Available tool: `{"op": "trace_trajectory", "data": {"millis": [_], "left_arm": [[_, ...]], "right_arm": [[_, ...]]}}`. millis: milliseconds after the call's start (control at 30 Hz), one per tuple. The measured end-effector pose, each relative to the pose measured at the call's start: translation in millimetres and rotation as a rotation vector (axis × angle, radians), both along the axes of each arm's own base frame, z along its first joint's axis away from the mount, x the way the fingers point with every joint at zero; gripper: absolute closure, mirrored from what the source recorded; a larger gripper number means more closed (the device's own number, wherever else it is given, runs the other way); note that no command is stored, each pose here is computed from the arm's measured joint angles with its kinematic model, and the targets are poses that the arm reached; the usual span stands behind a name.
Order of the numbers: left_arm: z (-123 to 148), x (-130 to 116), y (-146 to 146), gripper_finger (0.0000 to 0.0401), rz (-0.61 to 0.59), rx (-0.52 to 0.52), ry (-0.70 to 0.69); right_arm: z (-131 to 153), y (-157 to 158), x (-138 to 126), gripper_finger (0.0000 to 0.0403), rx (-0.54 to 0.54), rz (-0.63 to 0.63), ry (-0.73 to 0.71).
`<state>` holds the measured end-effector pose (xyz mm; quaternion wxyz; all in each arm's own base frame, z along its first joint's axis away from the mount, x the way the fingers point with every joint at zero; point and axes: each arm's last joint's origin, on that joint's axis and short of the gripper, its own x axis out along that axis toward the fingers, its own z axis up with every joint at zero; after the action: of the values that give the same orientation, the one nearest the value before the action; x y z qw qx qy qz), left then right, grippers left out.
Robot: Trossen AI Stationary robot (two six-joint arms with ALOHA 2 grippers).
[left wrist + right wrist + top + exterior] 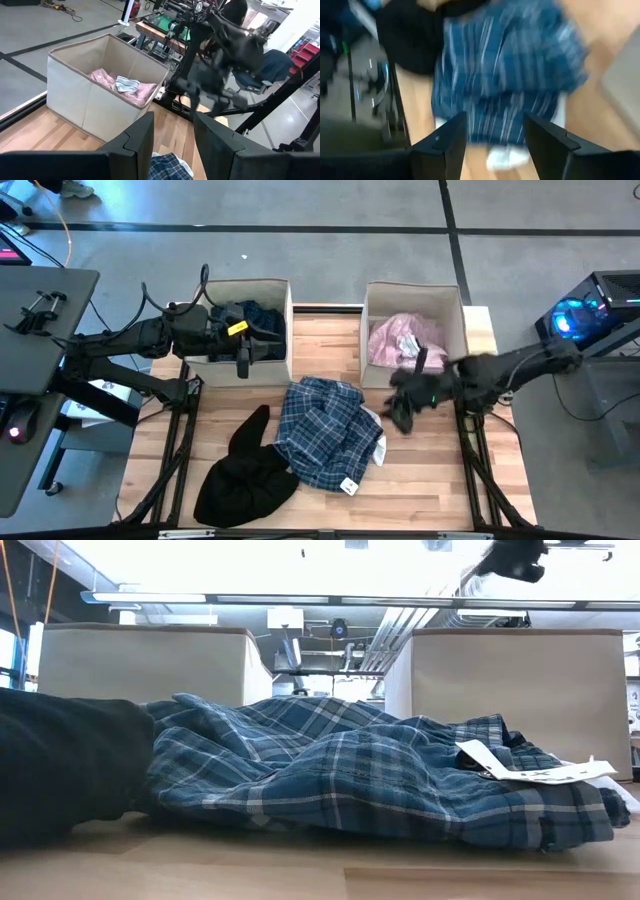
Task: Sort clothes
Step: Put the white sock into the right laundry bin
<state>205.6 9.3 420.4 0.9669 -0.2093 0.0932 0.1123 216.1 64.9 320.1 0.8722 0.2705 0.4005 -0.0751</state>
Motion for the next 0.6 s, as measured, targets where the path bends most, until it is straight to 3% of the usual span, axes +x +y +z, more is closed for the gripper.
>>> {"op": "trace_trajectory", "data": {"millis": [167, 300, 600], "left_arm": [[0.0, 0.0, 0.0, 0.0275, 0.0, 0.0, 0.0], [-0.1, 0.0, 0.0, 0.0275, 0.0, 0.0, 0.001], [0.0, 0.0, 0.1, 0.0275, 0.001, -0.001, 0.0]], "right_arm": [[-40.0, 36.8, 1.2, 0.0222, 0.039, 0.174, 0.128], [-71.9, 56.0, 6.5, 0.0222, 0.024, 0.239, 0.191], [-135.5, 66.1, 23.6, 0.0222, -0.096, 0.139, 0.386]]}}
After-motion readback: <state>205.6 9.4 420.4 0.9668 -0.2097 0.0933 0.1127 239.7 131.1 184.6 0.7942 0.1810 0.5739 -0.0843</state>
